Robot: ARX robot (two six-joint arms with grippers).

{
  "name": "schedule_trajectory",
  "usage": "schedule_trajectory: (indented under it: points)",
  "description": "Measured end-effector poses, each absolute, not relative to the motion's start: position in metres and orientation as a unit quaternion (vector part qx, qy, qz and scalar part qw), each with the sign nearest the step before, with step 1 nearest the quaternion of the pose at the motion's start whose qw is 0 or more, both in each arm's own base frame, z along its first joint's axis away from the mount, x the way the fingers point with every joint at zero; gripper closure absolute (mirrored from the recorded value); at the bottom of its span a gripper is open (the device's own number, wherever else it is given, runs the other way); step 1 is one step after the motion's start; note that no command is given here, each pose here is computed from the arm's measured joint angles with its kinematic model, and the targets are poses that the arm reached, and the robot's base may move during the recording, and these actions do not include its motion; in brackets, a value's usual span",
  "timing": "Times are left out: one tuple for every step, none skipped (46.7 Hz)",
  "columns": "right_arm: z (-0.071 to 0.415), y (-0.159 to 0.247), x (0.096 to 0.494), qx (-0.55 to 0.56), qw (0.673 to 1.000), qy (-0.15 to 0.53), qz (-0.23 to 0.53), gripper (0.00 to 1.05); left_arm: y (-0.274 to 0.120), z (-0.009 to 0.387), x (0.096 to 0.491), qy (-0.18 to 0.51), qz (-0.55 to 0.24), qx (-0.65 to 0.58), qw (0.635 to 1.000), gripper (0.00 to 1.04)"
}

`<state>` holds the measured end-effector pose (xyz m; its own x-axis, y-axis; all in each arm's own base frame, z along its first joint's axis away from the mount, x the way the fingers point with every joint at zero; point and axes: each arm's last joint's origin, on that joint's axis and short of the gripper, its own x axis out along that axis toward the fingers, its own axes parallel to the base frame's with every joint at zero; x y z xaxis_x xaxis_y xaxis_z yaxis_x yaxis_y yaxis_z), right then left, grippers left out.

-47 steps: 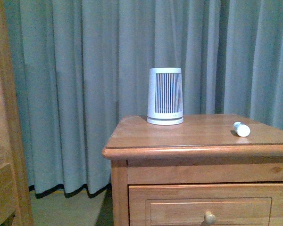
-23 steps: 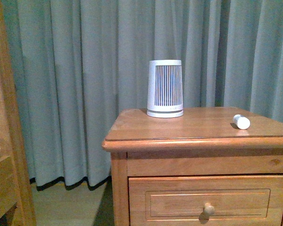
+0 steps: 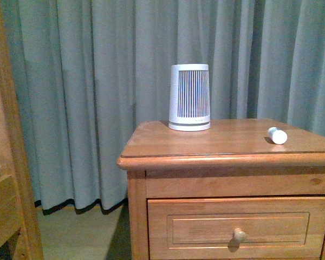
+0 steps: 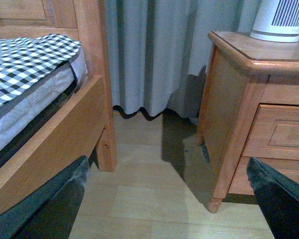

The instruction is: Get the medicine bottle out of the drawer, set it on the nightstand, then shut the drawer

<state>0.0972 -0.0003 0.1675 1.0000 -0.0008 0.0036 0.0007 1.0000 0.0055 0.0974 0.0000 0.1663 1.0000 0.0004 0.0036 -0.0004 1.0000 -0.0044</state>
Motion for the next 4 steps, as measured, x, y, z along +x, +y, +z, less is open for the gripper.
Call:
schedule_trajectory:
  points:
    - [0.1676, -0.0003, 0.0971, 0.003, 1.0, -0.002, 0.0, 1.02, 0.0, 0.1664, 0.0974, -0.002, 0.0, -0.002, 1.0, 0.07]
    - [0.1676, -0.0003, 0.0971, 0.003, 1.0, -0.002, 0.0, 1.02, 0.0, 0.1663, 0.0974, -0.002, 0.0, -0.002, 1.0, 0.07]
    - [0.1675, -0.0003, 0.0972, 0.003, 1.0, -0.002, 0.0, 1.02, 0.0, 0.1663, 0.0974, -0.002, 0.0, -0.002, 1.0, 0.07]
    - [0.1676, -0.0003, 0.0971, 0.003, 1.0, -0.002, 0.0, 1.02, 0.0, 0.1663, 0.0974, -0.002, 0.0, -0.002, 1.0, 0.07]
